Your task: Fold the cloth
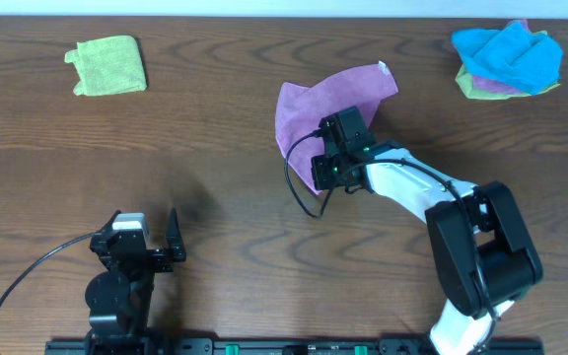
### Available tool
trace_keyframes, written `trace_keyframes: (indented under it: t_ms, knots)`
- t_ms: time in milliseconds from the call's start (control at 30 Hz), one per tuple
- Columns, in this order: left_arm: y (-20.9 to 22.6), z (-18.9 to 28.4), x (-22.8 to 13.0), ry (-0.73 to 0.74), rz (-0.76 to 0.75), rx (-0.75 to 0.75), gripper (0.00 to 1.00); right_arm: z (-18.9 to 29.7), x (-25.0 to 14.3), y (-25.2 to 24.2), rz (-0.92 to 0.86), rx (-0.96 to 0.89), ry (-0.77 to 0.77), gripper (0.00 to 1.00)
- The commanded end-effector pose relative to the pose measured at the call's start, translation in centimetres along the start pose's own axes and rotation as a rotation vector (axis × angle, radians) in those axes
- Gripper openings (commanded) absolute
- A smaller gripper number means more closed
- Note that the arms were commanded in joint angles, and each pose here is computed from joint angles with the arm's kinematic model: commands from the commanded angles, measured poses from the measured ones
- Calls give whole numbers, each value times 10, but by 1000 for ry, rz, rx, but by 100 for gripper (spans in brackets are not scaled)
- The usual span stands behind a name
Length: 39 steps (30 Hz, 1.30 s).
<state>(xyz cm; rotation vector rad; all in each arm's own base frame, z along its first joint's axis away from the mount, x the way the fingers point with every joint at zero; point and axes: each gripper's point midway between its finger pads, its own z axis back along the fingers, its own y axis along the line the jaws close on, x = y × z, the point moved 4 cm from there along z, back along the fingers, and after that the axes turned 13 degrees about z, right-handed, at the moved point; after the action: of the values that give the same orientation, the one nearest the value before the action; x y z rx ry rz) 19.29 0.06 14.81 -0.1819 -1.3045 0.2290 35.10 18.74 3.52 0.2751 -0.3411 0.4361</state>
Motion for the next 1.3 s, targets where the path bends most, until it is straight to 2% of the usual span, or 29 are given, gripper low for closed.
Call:
trace_keyframes:
  t_ms: [0, 333, 500, 900, 1100, 1267]
  knots:
    - [3, -3, -11, 27, 3, 7, 95, -8, -8, 15, -4, 64, 34, 2]
    - [3, -3, -11, 27, 3, 7, 95, -12, -19, 103, 129, 253, 77, 2]
    - [3, -3, -11, 27, 3, 7, 96, -9, -20, 134, 203, 288, 81, 2]
    - [3, -3, -11, 27, 3, 7, 95, 28, 31, 88, 280, 13, 76, 2]
    - [3, -3, -11, 27, 3, 7, 95, 24, 23, 60, 320, -167, 137, 2]
    - [3, -3, -11, 27, 3, 7, 96, 10, 10, 51, 316, -191, 206, 2]
